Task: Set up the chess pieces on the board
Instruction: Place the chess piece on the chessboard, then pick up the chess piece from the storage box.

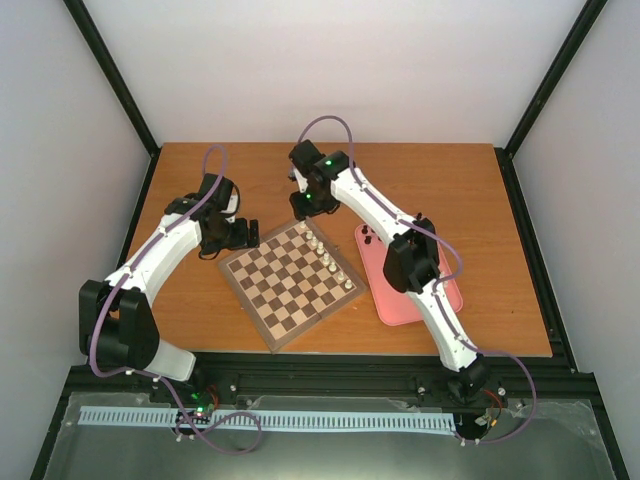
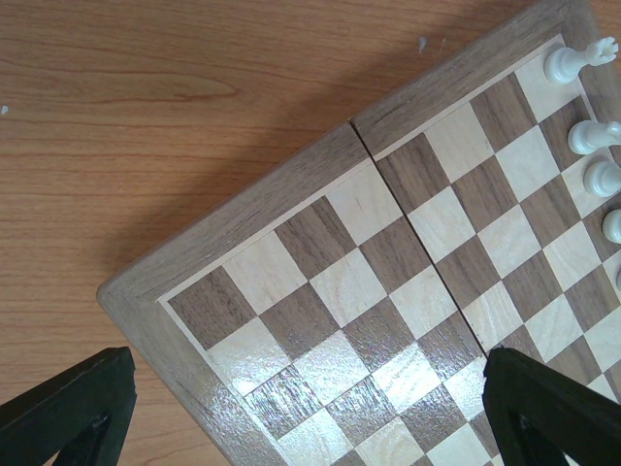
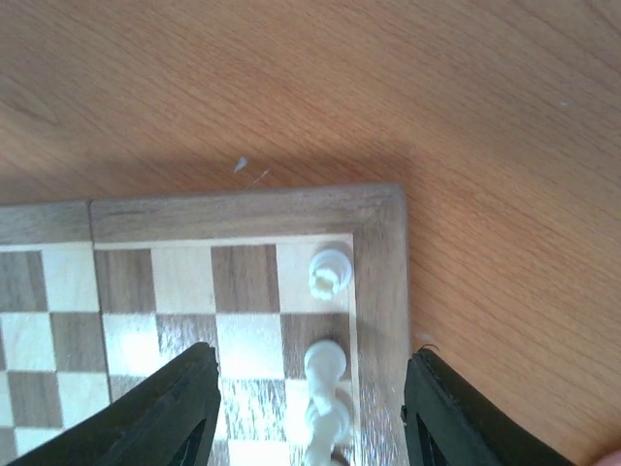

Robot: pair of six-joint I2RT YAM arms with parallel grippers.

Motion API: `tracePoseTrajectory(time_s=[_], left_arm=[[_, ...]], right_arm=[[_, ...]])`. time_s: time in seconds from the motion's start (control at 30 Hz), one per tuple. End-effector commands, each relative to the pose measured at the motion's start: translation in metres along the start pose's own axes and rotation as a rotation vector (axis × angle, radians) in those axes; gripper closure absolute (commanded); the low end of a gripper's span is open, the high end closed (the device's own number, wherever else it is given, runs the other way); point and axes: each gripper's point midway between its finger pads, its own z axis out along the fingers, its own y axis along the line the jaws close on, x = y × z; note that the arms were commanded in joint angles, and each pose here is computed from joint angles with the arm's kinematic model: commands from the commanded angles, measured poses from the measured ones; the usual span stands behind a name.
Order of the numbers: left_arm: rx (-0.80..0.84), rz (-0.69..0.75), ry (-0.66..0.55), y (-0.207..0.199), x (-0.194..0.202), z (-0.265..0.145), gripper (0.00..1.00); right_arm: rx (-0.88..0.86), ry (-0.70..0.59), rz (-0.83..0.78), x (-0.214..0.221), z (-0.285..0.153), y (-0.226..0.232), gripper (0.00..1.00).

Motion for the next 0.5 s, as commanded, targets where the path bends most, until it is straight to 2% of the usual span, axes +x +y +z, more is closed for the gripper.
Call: tracePoseTrajectory(time_s=[0.0,0.17,0.47], left_arm=[[0.01,0.02,-0.006,-0.004,-0.003,0.002,0.0],[0.006,0.02,-0.006,-0.003,-0.002,0.002,0.0],[0.003,0.02,-0.001,-0.002,-0.001,0.004,0.0]], right_arm=[[0.016,-0.012,-0.029,0.005,-0.036,0.002,0.46],[0.017,-0.009,-0.046,0.009,-0.048,0.003,0.44],[0.016,0.075,-0.068,0.034,-0.049,0.001,0.56]])
